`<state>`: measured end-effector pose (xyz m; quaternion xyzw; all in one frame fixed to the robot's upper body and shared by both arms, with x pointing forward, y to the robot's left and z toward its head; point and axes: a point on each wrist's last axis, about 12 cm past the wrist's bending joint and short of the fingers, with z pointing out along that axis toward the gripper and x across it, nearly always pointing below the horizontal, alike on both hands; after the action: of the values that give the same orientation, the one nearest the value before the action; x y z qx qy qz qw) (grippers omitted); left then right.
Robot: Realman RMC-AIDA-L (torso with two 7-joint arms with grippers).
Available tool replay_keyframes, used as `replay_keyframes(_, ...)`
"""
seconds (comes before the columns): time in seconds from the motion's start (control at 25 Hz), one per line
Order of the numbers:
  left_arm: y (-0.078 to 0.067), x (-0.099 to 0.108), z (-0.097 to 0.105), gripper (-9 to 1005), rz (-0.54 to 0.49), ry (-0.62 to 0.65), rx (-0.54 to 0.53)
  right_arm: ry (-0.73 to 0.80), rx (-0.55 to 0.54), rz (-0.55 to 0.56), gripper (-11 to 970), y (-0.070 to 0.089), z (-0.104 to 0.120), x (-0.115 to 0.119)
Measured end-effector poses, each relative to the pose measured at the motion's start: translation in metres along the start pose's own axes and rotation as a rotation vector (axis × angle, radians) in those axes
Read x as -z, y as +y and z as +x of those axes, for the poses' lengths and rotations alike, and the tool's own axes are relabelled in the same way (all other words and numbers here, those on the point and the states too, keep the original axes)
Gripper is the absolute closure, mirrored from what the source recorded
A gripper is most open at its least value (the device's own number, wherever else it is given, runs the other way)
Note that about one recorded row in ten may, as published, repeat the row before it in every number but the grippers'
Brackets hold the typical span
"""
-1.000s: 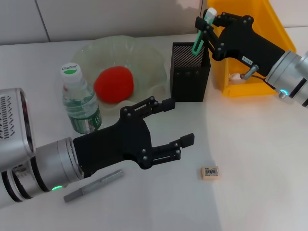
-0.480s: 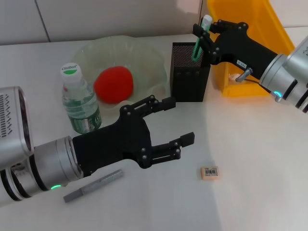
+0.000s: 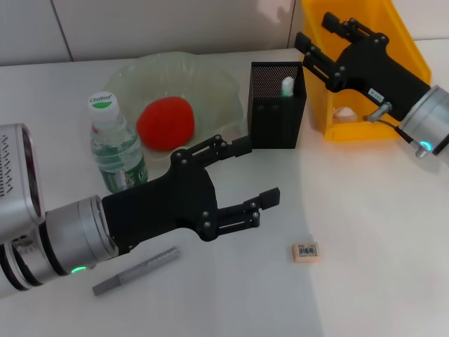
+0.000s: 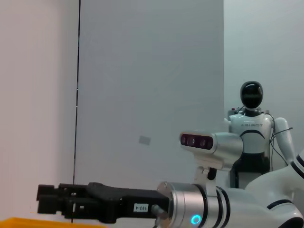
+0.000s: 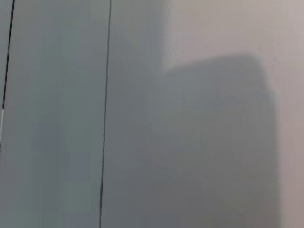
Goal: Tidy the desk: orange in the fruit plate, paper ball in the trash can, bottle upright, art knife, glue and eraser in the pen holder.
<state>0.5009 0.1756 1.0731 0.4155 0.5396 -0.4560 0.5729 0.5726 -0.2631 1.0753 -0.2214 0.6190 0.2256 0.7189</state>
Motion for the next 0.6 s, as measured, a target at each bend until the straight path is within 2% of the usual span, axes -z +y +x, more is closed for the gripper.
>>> replay_keyframes(0.12,0.0,0.001,0.0,196,-0.005,-0.002,0.0,-0.045,-0.049,0.007,530,-0.009,-0.009,0.008)
replay_keyframes(0.16,0.001,0.004,0.0,196,-0.018,-0.007,0.001,-0.06,-0.076,0.012,508,-0.016,-0.015,0.013)
replay_keyframes(0.2,0.002,0.005,0.0,196,-0.026,-0.008,0.003,-0.078,-0.133,0.014,468,-0.034,-0.033,0.02)
replay_keyframes(0.24,0.002,0.005,0.0,196,-0.026,-0.008,0.003,-0.078,-0.133,0.014,429,-0.034,-0.033,0.02)
replay_keyframes(0.28,0.002,0.006,0.001,196,-0.03,-0.008,0.005,-0.054,-0.165,-0.016,389,-0.049,-0.052,0.022)
replay_keyframes(0.32,0.002,0.008,0.002,196,-0.037,-0.008,0.011,-0.054,-0.165,-0.016,350,-0.049,-0.052,0.022)
replay_keyframes(0.36,0.002,0.009,0.002,196,-0.039,-0.008,0.012,-0.014,-0.167,-0.048,310,-0.054,-0.063,0.022)
replay_keyframes(0.4,0.002,0.013,0.004,196,-0.054,-0.011,0.018,0.099,-0.151,-0.115,273,-0.059,-0.084,0.019)
replay_keyframes(0.44,0.002,0.013,0.004,196,-0.054,-0.011,0.018,0.099,-0.151,-0.115,237,-0.059,-0.084,0.019)
replay_keyframes(0.48,0.003,0.016,0.005,196,-0.068,-0.013,0.023,0.248,-0.118,-0.173,200,-0.059,-0.104,0.014)
replay_keyframes(0.52,0.003,0.017,0.005,196,-0.072,-0.013,0.024,0.248,-0.118,-0.173,200,-0.059,-0.104,0.014)
replay_keyframes(0.56,0.004,0.018,0.005,196,-0.078,-0.013,0.026,0.437,-0.042,-0.229,200,-0.052,-0.123,0.009)
replay_keyframes(0.6,0.004,0.02,0.006,196,-0.091,-0.014,0.028,0.532,0.001,-0.249,200,-0.047,-0.131,0.009)
